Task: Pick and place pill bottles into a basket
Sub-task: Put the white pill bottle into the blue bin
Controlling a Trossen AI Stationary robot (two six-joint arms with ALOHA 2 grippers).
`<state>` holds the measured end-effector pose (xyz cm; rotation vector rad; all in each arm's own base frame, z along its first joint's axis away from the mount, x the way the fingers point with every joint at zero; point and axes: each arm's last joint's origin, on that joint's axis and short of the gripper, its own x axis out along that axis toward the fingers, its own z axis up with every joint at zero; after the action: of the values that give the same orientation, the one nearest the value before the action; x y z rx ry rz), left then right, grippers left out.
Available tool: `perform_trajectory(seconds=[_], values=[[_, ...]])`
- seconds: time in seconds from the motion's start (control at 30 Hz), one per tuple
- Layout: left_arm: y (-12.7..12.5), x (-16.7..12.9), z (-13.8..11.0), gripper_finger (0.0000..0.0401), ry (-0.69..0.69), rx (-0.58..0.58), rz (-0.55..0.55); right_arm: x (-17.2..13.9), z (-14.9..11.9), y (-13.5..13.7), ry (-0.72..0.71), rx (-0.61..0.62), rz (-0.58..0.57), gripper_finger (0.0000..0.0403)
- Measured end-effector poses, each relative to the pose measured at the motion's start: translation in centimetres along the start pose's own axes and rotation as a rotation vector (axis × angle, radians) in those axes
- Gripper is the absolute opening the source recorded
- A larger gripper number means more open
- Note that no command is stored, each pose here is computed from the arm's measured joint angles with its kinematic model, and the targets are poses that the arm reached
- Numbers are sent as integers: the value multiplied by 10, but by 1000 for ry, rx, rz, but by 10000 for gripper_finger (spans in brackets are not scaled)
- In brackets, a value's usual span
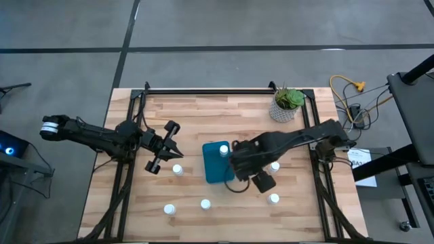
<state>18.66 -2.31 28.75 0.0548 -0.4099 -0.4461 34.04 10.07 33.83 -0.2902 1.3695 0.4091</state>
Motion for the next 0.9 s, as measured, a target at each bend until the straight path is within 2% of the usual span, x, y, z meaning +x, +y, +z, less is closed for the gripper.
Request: perform_trajectory(seconds=[0.23,0.73,0.9], values=[[0,0,0,0,2,0,2,-25,-25,5,-74,40,-35,233],[2,0,-3,0,27,-8,49,-13,-56,11,-8,65,-46,233],[2,0,-3,0,27,-8,51,-17,-67,14,-96,69,-56,233]])
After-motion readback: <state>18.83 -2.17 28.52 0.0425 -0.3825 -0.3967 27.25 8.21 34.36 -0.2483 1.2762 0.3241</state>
